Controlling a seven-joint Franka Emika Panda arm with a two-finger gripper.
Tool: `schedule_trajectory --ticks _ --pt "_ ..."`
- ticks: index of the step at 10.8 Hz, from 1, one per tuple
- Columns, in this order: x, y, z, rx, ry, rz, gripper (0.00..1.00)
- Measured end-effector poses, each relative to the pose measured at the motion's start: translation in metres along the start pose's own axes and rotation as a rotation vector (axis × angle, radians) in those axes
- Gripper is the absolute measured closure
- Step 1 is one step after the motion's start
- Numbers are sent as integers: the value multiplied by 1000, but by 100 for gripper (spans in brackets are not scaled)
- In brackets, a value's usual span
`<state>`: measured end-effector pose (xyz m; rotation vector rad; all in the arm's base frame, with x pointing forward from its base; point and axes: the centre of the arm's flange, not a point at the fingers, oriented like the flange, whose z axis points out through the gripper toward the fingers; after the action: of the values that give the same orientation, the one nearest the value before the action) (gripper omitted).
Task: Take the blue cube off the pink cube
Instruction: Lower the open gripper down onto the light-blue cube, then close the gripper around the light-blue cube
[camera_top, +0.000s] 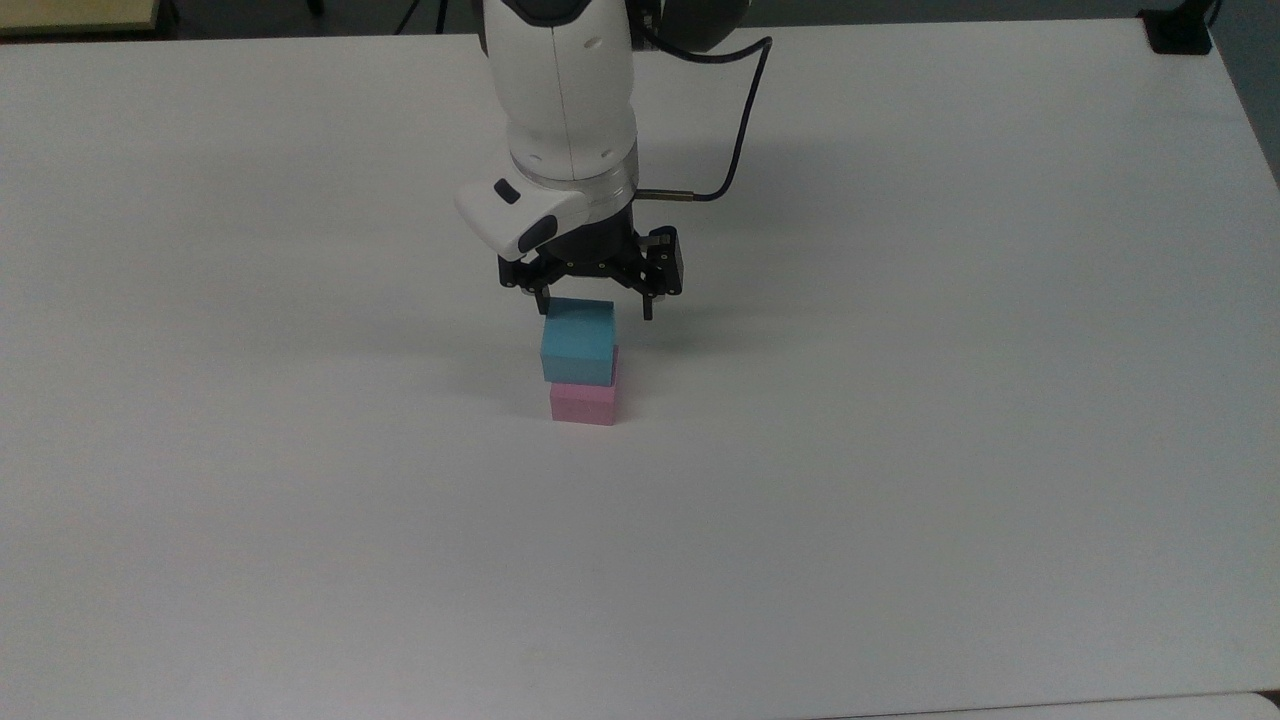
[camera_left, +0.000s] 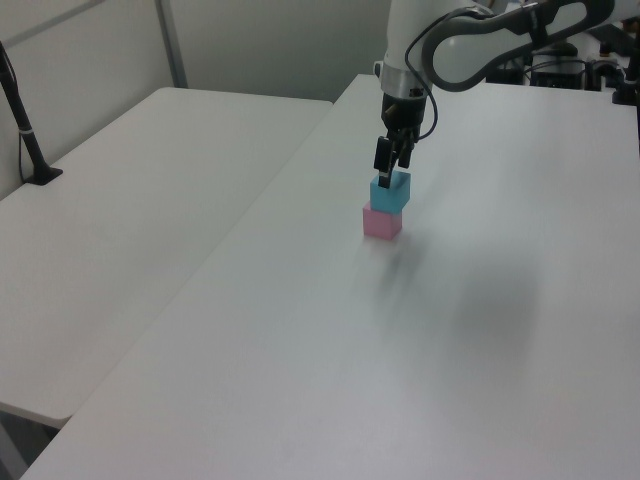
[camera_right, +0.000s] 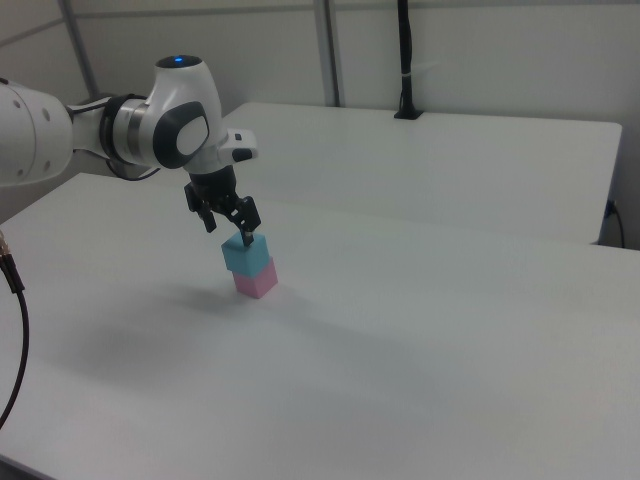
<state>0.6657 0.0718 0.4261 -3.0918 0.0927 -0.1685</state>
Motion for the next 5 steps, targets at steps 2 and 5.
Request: schedule_trajectory --ticks 2,5 --pt "0 -3 8 -14 -10 -12 2" --pt "0 -2 15 -32 -17 -21 5"
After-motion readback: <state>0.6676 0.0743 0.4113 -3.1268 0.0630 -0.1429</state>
